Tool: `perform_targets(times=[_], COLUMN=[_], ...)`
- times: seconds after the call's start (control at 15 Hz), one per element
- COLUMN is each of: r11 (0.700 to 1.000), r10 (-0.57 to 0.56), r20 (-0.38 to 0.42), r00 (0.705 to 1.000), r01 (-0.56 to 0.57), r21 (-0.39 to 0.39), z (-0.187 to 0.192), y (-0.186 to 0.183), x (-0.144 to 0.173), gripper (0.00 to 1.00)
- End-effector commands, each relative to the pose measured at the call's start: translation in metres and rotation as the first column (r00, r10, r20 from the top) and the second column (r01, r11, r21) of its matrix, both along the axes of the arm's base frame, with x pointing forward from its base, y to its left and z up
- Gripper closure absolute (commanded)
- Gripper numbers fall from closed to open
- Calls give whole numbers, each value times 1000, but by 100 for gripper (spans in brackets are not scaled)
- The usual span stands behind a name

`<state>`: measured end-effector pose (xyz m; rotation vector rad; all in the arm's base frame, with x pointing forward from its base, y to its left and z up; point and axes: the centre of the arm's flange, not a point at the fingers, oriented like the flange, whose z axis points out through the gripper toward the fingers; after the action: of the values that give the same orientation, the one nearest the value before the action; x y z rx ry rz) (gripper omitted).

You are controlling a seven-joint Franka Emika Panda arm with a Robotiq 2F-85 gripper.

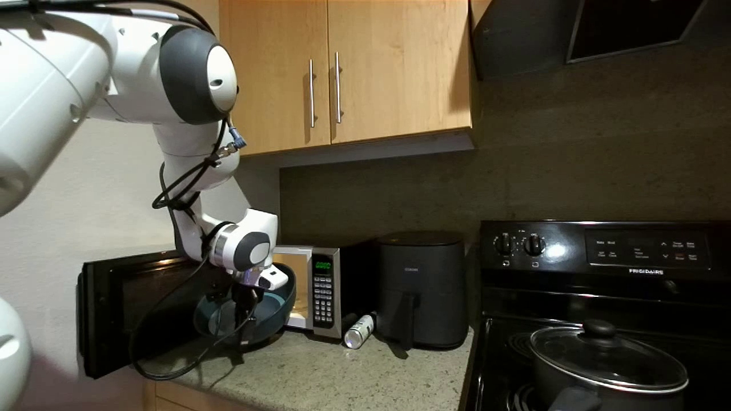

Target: Open the microwave door, place the blue bowl inside the microwave

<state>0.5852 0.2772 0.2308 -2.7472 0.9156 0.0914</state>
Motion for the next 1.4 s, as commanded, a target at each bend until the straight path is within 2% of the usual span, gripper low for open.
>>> perform_targets(times=[0.0, 0.33, 0.47, 0.6, 0.67, 0.87, 1.0, 1.33], r11=[999, 998, 996, 989, 985, 965, 942, 873], r10=[-33, -48, -68, -104, -117, -193, -258, -420], r20=[1, 23, 55, 110, 126, 192, 224, 235], r00=[999, 999, 996, 988, 985, 962, 940, 877], r01=[33, 47, 64, 91, 99, 151, 194, 318], r21=[29, 45, 69, 118, 138, 214, 274, 371], z=[-4, 0, 9, 28, 34, 60, 77, 95], y=[5, 8, 8, 6, 5, 0, -8, -15], x=[15, 20, 21, 17, 15, 8, 4, 4], gripper=[53, 87, 94, 96, 94, 93, 93, 94])
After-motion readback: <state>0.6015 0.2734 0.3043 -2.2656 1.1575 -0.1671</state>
